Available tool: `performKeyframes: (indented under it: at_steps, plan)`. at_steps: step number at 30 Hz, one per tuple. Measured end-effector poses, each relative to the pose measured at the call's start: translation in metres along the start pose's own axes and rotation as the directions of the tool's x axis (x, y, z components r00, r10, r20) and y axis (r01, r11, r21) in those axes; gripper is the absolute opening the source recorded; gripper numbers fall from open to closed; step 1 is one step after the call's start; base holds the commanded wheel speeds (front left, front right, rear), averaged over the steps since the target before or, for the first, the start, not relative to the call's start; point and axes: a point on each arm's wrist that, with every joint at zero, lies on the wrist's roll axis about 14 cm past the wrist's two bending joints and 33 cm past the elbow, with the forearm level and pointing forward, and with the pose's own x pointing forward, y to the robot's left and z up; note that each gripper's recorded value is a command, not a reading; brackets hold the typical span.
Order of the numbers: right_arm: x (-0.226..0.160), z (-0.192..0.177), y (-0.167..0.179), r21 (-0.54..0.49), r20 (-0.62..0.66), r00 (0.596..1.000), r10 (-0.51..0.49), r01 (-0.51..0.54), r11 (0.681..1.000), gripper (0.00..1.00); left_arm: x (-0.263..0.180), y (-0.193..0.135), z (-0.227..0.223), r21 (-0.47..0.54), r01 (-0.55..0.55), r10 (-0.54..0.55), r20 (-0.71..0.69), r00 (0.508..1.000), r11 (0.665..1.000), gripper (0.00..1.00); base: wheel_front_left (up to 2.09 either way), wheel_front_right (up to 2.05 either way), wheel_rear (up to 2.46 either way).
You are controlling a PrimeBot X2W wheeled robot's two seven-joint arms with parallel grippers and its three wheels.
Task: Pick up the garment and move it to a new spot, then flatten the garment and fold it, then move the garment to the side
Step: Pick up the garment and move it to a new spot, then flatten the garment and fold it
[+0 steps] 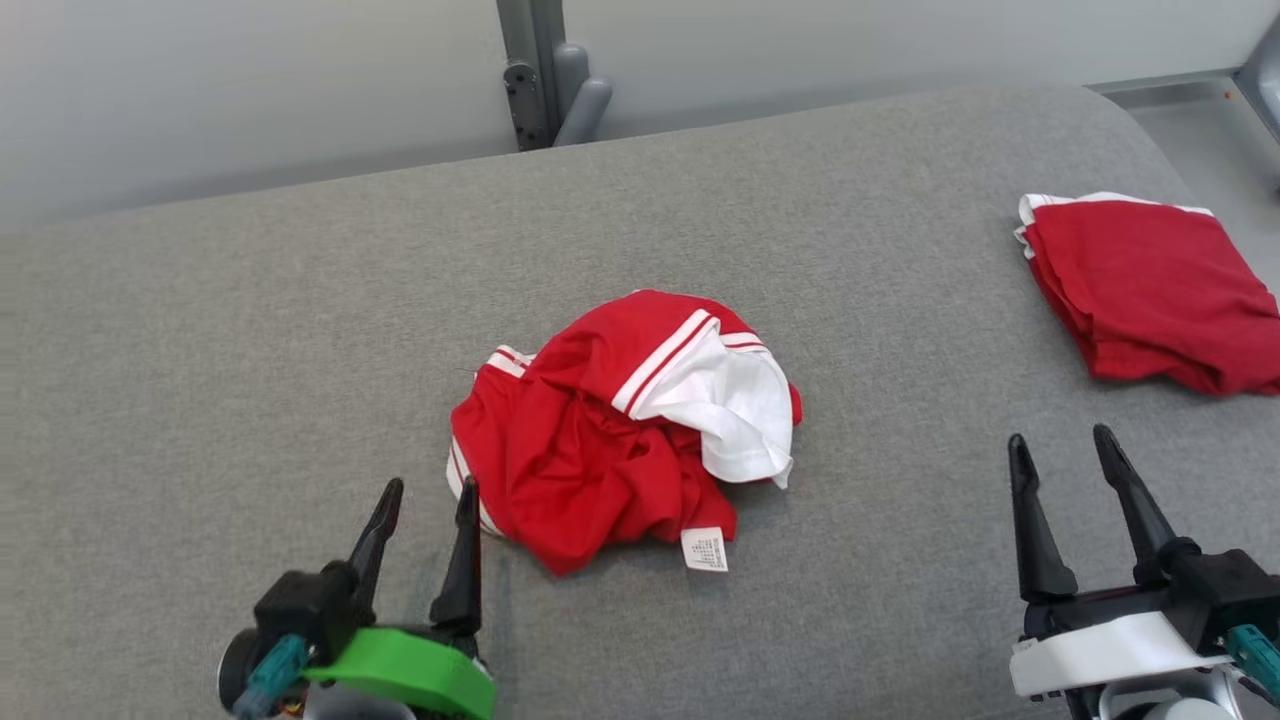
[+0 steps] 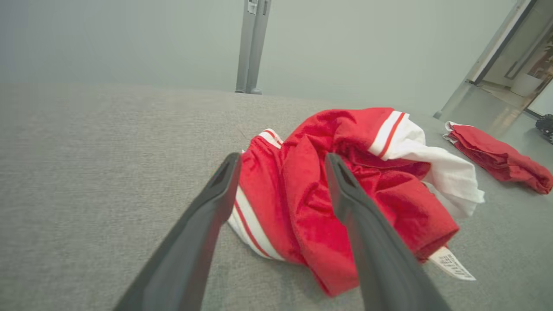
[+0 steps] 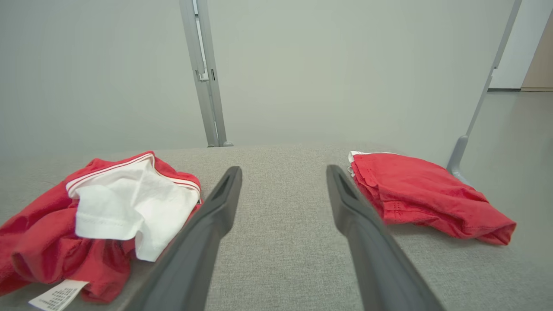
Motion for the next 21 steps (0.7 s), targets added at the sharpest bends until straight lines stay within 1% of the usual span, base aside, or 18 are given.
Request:
performKeyframes:
  at_steps: [2,4,8,15,21]
  plan:
    - [-0.001,0.003,-0.003,-0.014,0.009,1.000,-0.006,0.006,1.000,1.00,-0.017,0.014,0.005,0.003,-0.058,0.058,0.025,0.998,0.998,1.00,0.00,0.00,0.00]
    - [-0.002,0.003,-0.006,-0.023,0.007,1.000,-0.011,0.012,1.000,1.00,-0.033,0.021,0.005,0.033,-0.086,0.085,0.032,0.996,0.996,1.00,0.00,0.00,0.00]
    - [-0.006,-0.001,-0.004,-0.036,-0.006,1.000,0.001,-0.001,0.999,1.00,-0.067,0.038,-0.003,0.050,-0.167,0.166,0.024,0.986,0.985,1.00,0.00,0.00,0.00]
    - [-0.014,-0.007,-0.007,-0.036,-0.026,1.000,0.000,-0.001,0.999,1.00,-0.111,0.062,-0.007,0.042,-0.285,0.283,0.042,0.958,0.958,1.00,0.00,0.00,0.00]
    - [-0.014,-0.010,0.002,-0.027,-0.033,0.999,0.030,-0.031,0.999,1.00,-0.124,0.069,-0.002,0.046,-0.308,0.305,0.071,0.950,0.950,1.00,0.00,0.00,0.00]
